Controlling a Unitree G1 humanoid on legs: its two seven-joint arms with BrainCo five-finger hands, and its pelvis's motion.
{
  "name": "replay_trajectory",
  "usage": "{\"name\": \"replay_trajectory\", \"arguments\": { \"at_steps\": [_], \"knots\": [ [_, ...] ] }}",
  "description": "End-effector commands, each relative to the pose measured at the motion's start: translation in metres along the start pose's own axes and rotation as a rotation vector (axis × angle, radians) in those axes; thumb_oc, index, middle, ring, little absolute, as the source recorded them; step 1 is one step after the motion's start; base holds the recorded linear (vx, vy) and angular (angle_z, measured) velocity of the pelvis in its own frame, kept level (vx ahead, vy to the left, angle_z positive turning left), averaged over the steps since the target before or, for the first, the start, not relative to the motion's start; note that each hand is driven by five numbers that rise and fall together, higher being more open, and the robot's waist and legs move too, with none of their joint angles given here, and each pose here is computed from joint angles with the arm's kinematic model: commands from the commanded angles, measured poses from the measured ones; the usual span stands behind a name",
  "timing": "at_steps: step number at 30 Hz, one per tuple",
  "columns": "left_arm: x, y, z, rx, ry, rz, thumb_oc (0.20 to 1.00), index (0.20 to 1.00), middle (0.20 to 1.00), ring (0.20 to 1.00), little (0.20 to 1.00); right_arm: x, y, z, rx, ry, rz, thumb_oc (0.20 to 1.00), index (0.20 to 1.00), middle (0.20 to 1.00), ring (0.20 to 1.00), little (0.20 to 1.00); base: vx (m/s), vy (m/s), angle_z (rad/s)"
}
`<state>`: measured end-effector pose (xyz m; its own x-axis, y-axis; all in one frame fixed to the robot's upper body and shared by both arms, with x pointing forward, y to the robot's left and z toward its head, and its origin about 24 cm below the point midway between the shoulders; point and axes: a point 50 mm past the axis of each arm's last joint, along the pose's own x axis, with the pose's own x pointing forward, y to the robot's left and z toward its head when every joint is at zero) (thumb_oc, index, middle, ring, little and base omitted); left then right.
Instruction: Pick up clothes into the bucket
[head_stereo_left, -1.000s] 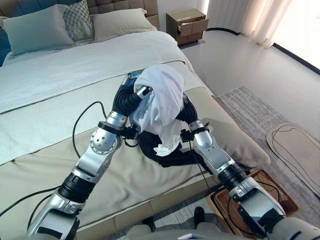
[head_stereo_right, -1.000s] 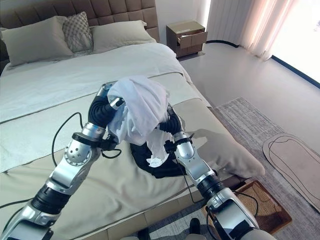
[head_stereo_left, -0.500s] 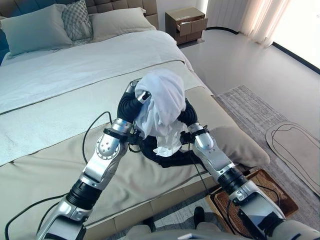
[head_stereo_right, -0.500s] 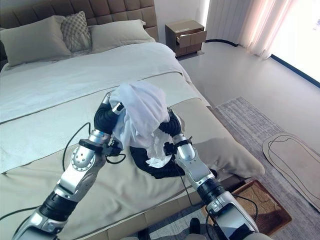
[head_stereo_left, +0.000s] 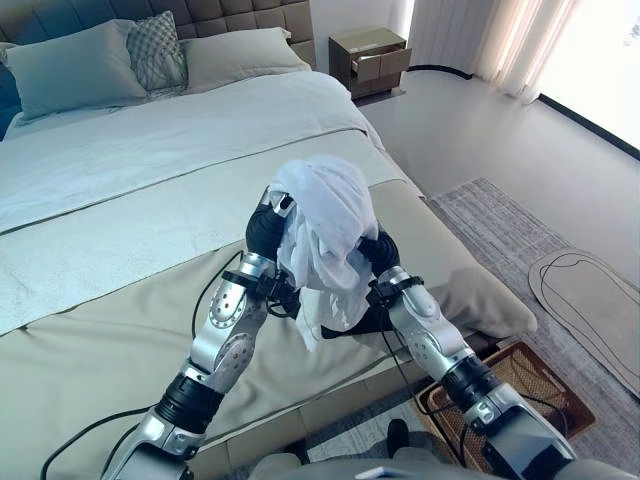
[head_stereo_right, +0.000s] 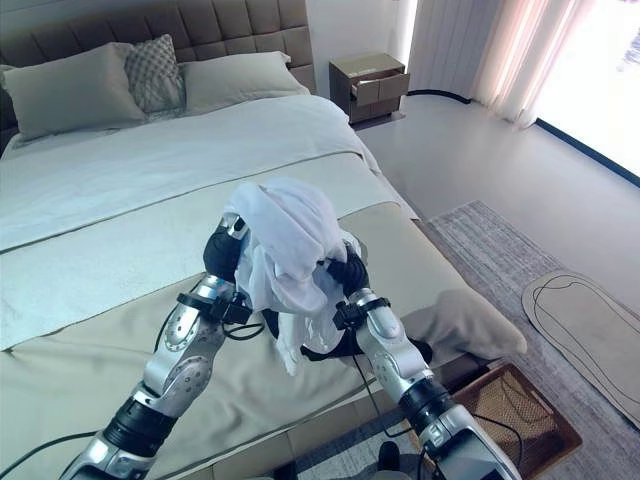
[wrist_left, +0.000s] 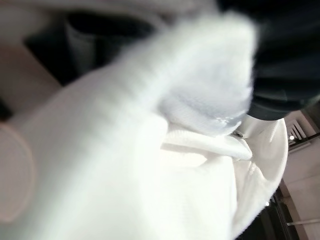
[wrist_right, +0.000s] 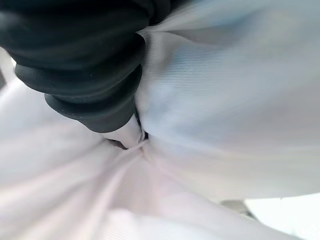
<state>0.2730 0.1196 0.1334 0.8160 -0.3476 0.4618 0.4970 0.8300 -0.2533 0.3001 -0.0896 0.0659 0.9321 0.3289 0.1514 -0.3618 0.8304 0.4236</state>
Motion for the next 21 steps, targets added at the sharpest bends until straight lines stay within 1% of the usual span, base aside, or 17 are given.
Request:
{"name": "replay_trajectory", "arguments": {
  "at_steps": [1,3,4,6,7,8,9,10,11,13,14,18,20,21],
  "knots": [
    [0.001,0.012,0.008,0.091,-0.062,0.051,1.000,1.000,1.000,1.000,1.000,0.003,0.001,0.044,0.207,-0.277,0.021,0.200,0.200,0.200,0.200,0.200,0.00,0.000,0.00],
    [-0.003,0.015,0.004,0.094,-0.042,0.067,1.000,1.000,1.000,1.000,1.000,-0.001,-0.002,0.047,0.241,-0.302,0.014,0.200,0.200,0.200,0.200,0.200,0.00,0.000,0.00],
    [-0.009,0.020,0.000,0.117,-0.017,0.090,1.000,1.000,1.000,1.000,1.000,-0.007,-0.011,0.050,0.279,-0.338,-0.018,0.200,0.200,0.200,0.200,0.200,0.00,0.000,0.00],
    [-0.012,0.024,-0.003,0.143,0.004,0.102,1.000,1.000,1.000,1.000,1.000,-0.011,-0.016,0.053,0.296,-0.362,-0.035,0.200,0.200,0.200,0.200,0.200,0.00,0.000,0.00],
    [-0.019,0.030,-0.009,0.151,0.038,0.134,1.000,1.000,1.000,1.000,1.000,-0.019,-0.024,0.059,0.321,-0.409,-0.069,0.200,0.200,0.200,0.200,0.200,0.00,0.000,0.00],
    [-0.019,0.030,-0.009,0.150,0.038,0.134,1.000,1.000,1.000,1.000,1.000,-0.019,-0.024,0.059,0.321,-0.409,-0.069,0.200,0.200,0.200,0.200,0.200,0.00,0.000,0.00],
    [-0.027,0.037,-0.017,0.186,0.083,0.173,1.000,1.000,1.000,1.000,1.000,-0.028,-0.033,0.065,0.349,-0.462,-0.107,0.200,0.200,0.200,0.200,0.200,0.01,0.007,-0.04],
    [-0.028,0.037,-0.017,0.186,0.083,0.173,1.000,1.000,1.000,1.000,1.000,-0.028,-0.033,0.065,0.349,-0.462,-0.107,0.200,0.200,0.200,0.200,0.200,0.01,0.013,-0.11],
    [-0.039,0.043,-0.030,0.177,0.148,0.222,1.000,1.000,1.000,1.000,1.000,-0.036,-0.041,0.071,0.368,-0.513,-0.142,0.200,0.200,0.200,0.200,0.200,0.01,0.006,-0.13],
    [-0.044,0.046,-0.034,0.174,0.174,0.239,1.000,1.000,1.000,1.000,1.000,-0.040,-0.047,0.072,0.375,-0.529,-0.168,0.200,0.200,0.200,0.200,0.200,0.01,0.003,-0.10],
    [-0.057,0.054,-0.043,0.211,0.234,0.273,1.000,1.000,1.000,1.000,1.000,-0.049,-0.056,0.080,0.364,-0.582,-0.208,0.200,0.200,0.200,0.200,0.200,0.01,0.000,-0.06],
    [-0.085,0.067,-0.061,0.256,0.360,0.353,1.000,1.000,1.000,1.000,1.000,-0.067,-0.073,0.094,0.302,-0.653,-0.287,0.200,0.200,0.200,0.200,0.200,0.00,0.000,-0.01],
    [-0.104,0.075,-0.070,0.280,0.432,0.404,1.000,1.000,1.000,1.000,1.000,-0.081,-0.087,0.105,0.252,-0.698,-0.344,0.200,0.200,0.200,0.200,0.200,0.00,0.000,0.00],
    [-0.104,0.075,-0.070,0.280,0.432,0.403,1.000,1.000,1.000,1.000,1.000,-0.081,-0.087,0.105,0.252,-0.698,-0.345,0.200,0.200,0.200,0.200,0.200,0.00,0.000,0.00]
  ]
}}
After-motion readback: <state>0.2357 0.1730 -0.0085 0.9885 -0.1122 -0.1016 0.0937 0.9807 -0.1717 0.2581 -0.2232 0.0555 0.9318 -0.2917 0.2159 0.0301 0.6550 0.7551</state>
